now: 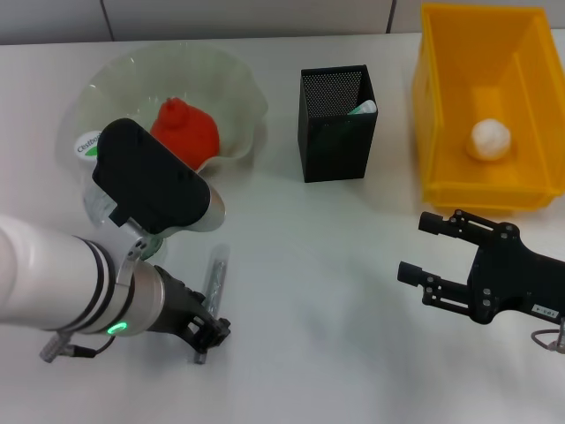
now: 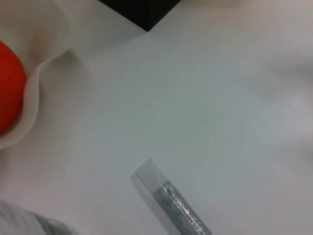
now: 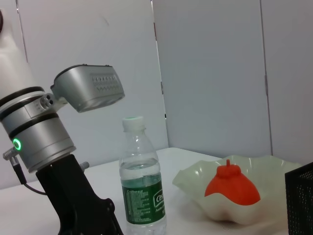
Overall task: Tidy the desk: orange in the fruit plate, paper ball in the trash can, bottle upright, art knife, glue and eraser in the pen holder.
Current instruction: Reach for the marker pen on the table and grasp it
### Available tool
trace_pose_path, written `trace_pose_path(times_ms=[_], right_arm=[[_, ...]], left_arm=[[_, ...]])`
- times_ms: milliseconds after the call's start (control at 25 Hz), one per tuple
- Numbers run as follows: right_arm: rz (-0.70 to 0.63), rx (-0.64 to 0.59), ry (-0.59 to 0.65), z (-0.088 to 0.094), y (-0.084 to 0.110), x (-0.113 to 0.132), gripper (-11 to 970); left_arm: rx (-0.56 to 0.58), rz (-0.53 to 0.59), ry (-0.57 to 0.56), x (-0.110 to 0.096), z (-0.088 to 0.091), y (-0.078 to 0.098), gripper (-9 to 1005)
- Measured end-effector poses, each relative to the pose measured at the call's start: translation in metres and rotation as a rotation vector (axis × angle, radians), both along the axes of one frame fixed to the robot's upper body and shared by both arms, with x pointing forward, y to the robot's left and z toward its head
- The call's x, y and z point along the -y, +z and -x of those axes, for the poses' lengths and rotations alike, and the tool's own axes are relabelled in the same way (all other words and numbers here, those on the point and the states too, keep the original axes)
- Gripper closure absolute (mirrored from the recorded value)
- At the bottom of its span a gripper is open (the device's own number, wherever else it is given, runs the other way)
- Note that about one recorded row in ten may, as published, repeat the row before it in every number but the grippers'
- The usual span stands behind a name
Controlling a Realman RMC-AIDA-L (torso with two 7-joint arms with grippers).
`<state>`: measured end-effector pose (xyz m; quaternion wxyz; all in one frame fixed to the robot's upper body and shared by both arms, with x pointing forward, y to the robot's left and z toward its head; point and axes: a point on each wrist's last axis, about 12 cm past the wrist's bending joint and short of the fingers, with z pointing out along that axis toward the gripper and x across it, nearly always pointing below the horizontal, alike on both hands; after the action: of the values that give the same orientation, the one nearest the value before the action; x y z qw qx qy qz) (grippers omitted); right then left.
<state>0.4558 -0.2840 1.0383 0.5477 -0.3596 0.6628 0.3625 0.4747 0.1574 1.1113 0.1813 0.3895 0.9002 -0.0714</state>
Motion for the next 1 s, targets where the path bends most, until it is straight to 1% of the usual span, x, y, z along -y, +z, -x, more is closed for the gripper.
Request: trace_pose_path(times_ms=[80,200,480,600,680,760,800,840,960,1000], right_arm=[[-0.001,-0.001,0.000,0.000,0.000,0.000,233],[-0.008,-0.014,-0.004,0.000,0.000,0.000,234],[-0.013,-0.016,-0.006,0.000,0.001,0.001,234],[-0.015,-0.016,-0.005,0.000,0.001,0.001,234],[-0.016,-0.015,-0.008,0.000,0.001,0.001,234],[-0.029,-0.009,-0.042,0.000,0.002,0.006,234],[-0.073,-0.002,-0.105,0.001,0.005,0.016,234],[-0.073,-0.002,-0.105,0.001,0.005,0.016,234],[-0.178,-0.002,-0.209,0.002,0.010,0.031,234],[-0.243,0.005,-0.265,0.004,0.013,0.039,234]], left_arm=[[-0.014,-0.004,0.004,-0.001,-0.003,0.000,548],[-0.025,-0.009,0.001,-0.001,-0.004,0.001,649],[-0.028,-0.023,-0.020,0.003,-0.006,0.002,784],[0.000,-0.005,-0.033,0.006,-0.005,0.010,842],[0.005,-0.002,-0.035,0.006,-0.005,0.011,845],[0.018,0.006,-0.039,0.006,-0.007,0.013,849],[0.023,0.030,-0.045,0.006,-0.008,0.015,851],[0.023,0.030,-0.045,0.006,-0.008,0.015,852],[0.038,0.099,-0.060,0.005,-0.009,0.022,856],[0.057,0.134,-0.066,0.004,-0.010,0.026,856]])
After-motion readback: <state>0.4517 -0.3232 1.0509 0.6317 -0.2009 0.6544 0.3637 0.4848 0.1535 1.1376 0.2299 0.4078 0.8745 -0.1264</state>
